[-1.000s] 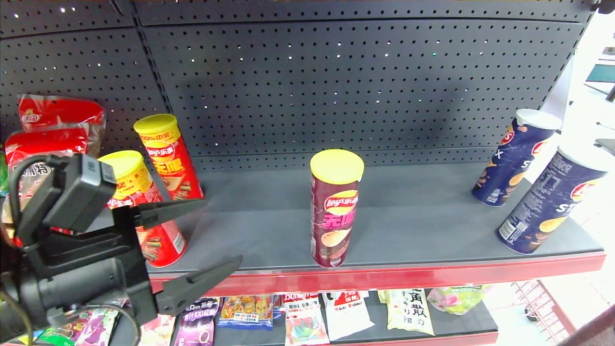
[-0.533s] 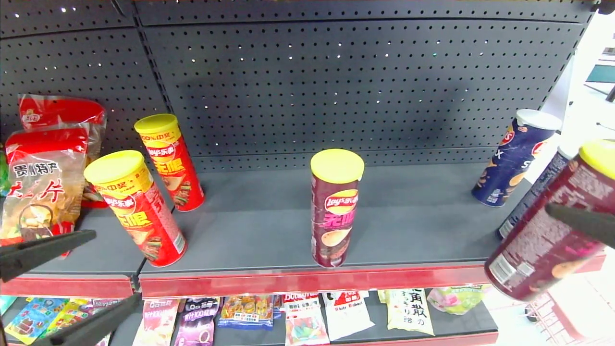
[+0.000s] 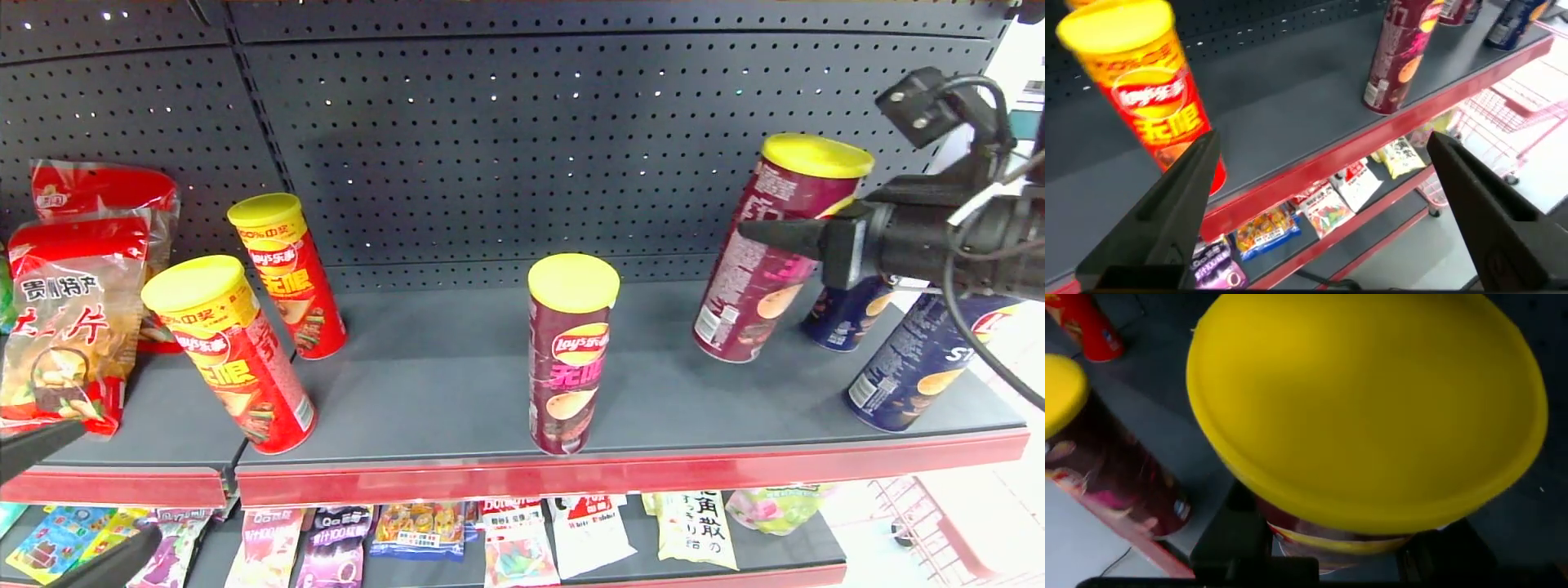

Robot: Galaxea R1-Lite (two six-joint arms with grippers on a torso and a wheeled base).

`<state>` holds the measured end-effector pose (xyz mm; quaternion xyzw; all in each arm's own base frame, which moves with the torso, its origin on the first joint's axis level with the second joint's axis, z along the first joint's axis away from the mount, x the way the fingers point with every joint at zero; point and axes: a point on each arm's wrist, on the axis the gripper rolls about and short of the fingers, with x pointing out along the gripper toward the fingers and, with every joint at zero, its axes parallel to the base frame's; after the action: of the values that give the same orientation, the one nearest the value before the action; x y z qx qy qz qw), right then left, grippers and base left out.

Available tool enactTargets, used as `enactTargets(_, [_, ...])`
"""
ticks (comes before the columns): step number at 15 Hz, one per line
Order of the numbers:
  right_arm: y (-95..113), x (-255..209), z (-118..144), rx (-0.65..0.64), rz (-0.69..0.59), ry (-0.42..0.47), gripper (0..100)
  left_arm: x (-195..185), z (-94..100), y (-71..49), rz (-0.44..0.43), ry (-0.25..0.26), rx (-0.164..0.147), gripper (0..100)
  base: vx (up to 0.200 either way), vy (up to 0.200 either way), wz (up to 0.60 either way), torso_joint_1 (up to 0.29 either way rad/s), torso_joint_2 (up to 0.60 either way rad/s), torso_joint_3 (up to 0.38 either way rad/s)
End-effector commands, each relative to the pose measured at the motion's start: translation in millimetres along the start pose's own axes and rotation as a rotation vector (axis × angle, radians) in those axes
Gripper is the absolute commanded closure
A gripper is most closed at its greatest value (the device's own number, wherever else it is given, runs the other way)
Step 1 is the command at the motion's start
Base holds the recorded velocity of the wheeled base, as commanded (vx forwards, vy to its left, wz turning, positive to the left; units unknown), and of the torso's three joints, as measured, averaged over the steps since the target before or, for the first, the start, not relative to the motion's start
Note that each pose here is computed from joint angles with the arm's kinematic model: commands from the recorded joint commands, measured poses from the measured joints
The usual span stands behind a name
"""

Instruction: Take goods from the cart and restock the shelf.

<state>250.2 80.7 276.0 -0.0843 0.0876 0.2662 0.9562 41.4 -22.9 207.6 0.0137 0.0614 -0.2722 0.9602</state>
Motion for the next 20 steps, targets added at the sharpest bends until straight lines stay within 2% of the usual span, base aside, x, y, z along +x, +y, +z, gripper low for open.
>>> enactTargets(1, [-5.7,49.6,-7.6,0.004,0.033,0.04,100,-6.0,-5.0,-0.2,0.018,-0.011,0.001,0,0.0,0.0,0.0,0.0,0.0,0.0])
enactTargets(8, [6.9,115.8,-4.6,-0.012,0.083,0.007,100,-10.2,-11.3,0.3,0.054,-0.002,-0.001,0,0.0,0.0,0.0,0.0,0.0,0.0])
enactTargets(18, [45.2,150.8,-8.1,-0.029,0.172,0.013,100,-11.5,-14.6,0.4,0.064,0.0,-0.001,0,0.0,0.0,0.0,0.0,0.0,0.0])
enactTargets(20, [46.7,156.0,-12.2,-0.03,0.175,0.023,100,-11.5,-14.6,0.4,0.064,0.0,-0.001,0,0.0,0.0,0.0,0.0,0.0,0.0])
